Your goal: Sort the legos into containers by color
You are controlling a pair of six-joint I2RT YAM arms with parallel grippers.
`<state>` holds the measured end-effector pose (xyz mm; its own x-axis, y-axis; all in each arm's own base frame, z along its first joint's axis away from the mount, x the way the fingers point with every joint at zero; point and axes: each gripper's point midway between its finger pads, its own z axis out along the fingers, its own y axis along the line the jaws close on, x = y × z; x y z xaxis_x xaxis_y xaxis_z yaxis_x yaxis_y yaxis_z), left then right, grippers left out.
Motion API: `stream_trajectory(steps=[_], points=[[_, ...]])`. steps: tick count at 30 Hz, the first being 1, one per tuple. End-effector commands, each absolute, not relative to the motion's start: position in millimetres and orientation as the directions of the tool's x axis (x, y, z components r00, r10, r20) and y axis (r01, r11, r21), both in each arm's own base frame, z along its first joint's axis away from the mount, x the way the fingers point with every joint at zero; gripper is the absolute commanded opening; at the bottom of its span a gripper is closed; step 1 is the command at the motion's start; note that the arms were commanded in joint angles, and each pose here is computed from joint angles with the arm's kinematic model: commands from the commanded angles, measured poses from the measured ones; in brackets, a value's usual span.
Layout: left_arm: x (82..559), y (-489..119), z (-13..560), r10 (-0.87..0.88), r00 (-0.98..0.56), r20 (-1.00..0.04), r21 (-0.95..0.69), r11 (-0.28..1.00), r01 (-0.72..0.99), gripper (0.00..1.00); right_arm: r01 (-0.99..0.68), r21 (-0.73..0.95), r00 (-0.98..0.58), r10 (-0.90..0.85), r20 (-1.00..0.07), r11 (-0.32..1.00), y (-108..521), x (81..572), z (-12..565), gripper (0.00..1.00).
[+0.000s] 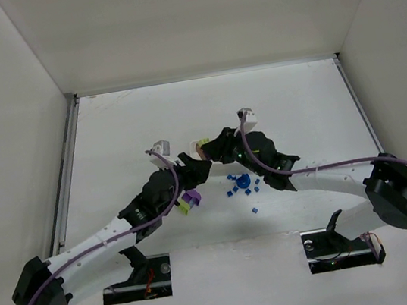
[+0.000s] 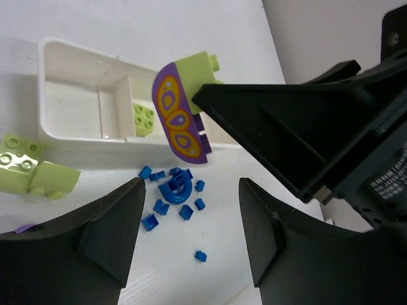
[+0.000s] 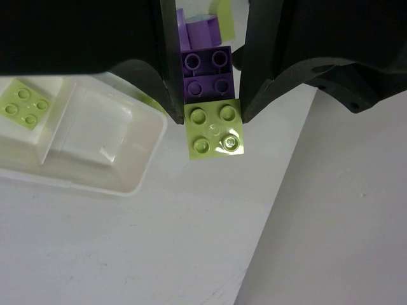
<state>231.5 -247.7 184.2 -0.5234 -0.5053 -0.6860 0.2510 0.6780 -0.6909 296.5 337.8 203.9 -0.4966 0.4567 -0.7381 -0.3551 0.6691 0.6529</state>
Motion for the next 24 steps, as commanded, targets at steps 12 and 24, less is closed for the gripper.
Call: stream_trajectory(steps=[12, 24], points=[[254, -248, 206, -0.538, -0.391, -0.747, -0.654, 0.701, 0.286, 0.49, -0.323, 0.79, -0.552, 0.575, -0.605, 0.521, 348, 288, 227, 0.27], [257, -252, 200, -0.5, -0.385, -0.776, -0.615, 0.734, 0.287, 0.31, -0.32, 0.821, -0.594, 0.575, -0.563, 0.473, 351, 279, 229, 0.27]])
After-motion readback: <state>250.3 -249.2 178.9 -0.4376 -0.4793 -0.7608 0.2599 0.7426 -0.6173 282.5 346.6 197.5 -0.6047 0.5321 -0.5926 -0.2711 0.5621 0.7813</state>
